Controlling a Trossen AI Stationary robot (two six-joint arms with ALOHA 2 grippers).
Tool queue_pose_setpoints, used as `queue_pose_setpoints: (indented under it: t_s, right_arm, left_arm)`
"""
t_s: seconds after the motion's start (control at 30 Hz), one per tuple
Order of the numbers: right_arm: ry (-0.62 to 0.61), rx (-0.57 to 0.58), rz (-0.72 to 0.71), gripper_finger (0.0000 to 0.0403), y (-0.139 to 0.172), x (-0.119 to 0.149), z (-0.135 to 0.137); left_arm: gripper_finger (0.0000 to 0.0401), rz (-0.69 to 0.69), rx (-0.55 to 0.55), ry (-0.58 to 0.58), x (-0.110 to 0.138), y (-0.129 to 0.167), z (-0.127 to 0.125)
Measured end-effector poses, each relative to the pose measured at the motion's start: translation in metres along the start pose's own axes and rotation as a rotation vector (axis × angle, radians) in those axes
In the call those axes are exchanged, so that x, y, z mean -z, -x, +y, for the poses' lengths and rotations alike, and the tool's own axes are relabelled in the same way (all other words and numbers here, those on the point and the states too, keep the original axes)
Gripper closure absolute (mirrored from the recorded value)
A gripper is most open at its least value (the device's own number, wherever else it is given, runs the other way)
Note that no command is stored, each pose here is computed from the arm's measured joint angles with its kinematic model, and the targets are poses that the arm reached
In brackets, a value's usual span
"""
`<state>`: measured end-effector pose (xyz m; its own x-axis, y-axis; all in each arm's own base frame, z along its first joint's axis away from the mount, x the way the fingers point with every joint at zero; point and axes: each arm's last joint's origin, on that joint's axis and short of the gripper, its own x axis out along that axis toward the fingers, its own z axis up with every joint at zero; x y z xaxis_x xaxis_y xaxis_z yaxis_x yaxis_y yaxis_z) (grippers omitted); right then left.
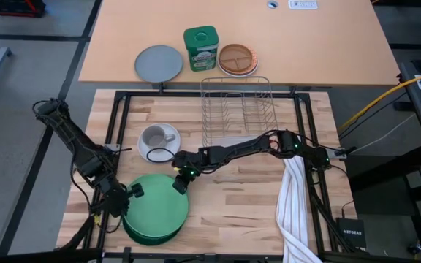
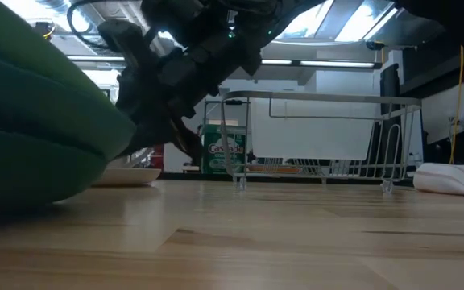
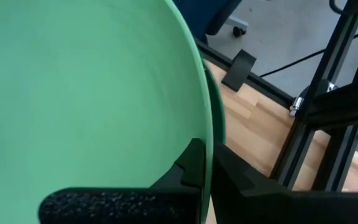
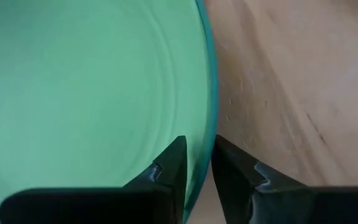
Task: Sort dishes
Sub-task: Put the light green plate into the dish rack
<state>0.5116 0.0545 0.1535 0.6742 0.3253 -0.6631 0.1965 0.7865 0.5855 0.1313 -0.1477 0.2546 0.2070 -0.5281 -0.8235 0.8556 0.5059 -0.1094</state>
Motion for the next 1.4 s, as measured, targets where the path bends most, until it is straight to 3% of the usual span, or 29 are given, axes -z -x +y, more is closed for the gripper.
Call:
queue_pose_setpoints:
  t_s: [0.63,0.8,1.17,1.4]
  right_arm:
    - [0.307,0.041,-0.132,0.0329,0.042,-0.021,0.027]
    - [0.368,0.065,-0.171,0.0329,0.055,-0.026,0.034]
    - [0.58,0.112,-0.175,0.0329,0.095,-0.031,0.053]
    - [0.73,0.108,-0.168,0.0329,0.121,-0.026,0.073]
  left_arm:
    - [0.0401,-0.031,-0.016,0.044,-0.006,0.007,0.0]
    - [0.0401,-0.099,-0.028,0.043,-0.012,0.008,0.0]
    - [0.0401,-0.266,-0.257,0.117,-0.013,0.036,0.002]
    - [0.0401,-0.404,-0.294,0.155,-0.014,0.055,-0.001]
